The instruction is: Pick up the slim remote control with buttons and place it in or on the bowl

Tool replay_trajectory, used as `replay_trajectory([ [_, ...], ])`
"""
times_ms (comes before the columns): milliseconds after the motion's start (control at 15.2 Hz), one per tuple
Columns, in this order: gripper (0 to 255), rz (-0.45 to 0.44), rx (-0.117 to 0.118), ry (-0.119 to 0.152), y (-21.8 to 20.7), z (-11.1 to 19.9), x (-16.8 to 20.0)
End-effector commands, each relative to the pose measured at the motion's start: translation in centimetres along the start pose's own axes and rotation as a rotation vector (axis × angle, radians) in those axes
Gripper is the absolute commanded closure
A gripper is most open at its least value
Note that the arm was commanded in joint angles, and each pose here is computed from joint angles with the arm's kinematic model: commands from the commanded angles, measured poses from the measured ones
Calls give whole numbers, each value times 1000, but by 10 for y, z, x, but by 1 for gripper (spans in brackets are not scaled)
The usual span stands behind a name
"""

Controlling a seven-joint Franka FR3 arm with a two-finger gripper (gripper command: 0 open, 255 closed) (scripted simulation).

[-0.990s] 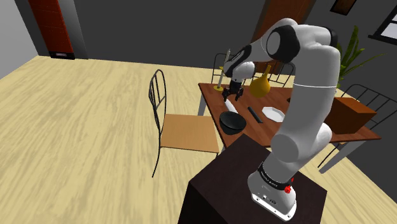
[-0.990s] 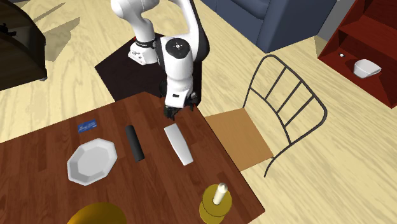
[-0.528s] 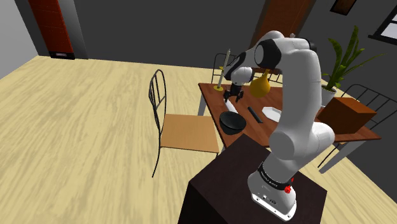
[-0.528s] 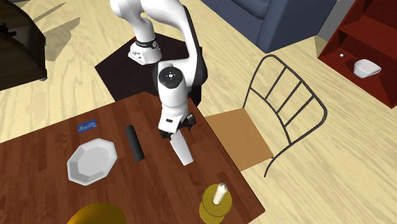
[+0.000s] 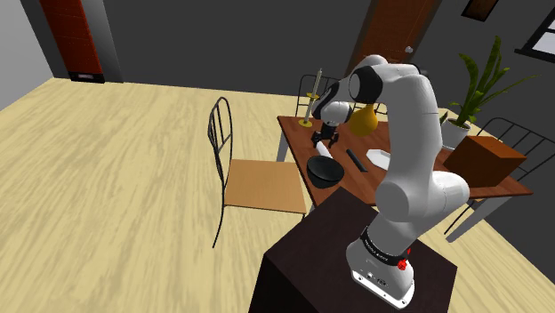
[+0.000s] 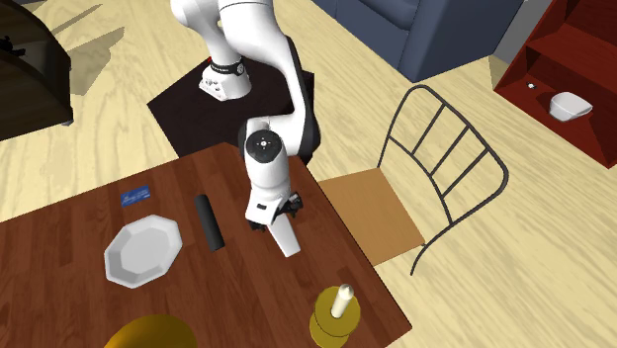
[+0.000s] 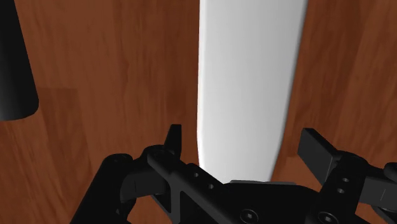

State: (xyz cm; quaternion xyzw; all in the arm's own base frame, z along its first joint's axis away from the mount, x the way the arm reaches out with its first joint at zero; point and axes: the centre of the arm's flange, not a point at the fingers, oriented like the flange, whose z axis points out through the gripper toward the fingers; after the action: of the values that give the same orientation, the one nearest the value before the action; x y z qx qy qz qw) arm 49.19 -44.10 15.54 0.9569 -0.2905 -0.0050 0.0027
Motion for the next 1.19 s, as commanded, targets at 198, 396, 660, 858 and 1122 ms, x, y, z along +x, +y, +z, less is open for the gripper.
replay_trajectory([
  [198,0,0,0,0,-1,9,0],
  [396,0,0,0,0,-1,9,0],
  [660,255,0,0,0,-1,8,0],
  [858,255,0,0,0,-1,8,0],
  [1122,255,0,0,0,-1,9,0],
])
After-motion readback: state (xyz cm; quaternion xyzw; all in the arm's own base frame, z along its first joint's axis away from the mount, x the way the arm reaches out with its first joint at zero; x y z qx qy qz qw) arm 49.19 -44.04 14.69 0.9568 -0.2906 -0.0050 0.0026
